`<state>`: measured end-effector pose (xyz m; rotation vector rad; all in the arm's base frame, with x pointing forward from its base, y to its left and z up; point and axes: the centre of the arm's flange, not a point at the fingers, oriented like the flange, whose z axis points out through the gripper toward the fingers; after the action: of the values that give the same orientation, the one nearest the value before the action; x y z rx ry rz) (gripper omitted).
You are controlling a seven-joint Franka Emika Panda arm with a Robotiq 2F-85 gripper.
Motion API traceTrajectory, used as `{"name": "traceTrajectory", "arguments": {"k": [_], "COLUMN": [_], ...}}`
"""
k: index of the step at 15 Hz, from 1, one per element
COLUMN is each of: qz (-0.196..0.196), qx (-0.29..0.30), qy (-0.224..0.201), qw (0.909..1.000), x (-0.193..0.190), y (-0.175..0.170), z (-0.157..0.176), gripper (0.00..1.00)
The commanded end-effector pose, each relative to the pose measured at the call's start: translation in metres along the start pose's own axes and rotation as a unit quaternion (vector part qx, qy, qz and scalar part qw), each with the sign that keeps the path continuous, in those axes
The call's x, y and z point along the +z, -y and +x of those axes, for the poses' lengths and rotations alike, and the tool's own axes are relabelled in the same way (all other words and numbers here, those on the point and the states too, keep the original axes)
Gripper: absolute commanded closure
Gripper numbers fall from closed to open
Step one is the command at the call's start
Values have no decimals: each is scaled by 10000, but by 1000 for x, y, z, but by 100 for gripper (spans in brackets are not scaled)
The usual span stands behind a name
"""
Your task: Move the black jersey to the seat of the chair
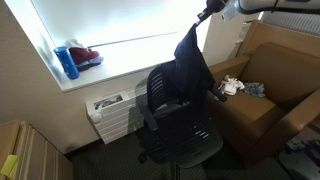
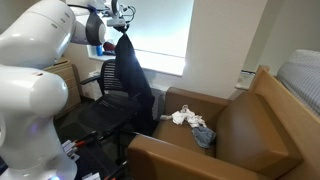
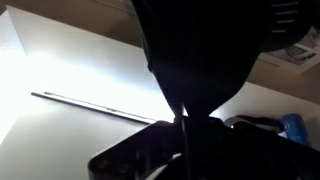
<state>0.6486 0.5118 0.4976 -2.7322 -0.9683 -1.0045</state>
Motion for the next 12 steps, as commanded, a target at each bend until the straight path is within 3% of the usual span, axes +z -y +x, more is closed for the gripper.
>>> {"name": "traceTrajectory", "arguments": {"k": [1, 7, 12], "qz": [-144, -113, -118], "qx": [27, 125, 953], "qy": [-397, -1087, -895], "qw": [9991, 9939, 9913], "x": [-88, -217, -326], "y": [39, 122, 175], "z": [22, 48, 35], "gripper": [100, 100, 100]}}
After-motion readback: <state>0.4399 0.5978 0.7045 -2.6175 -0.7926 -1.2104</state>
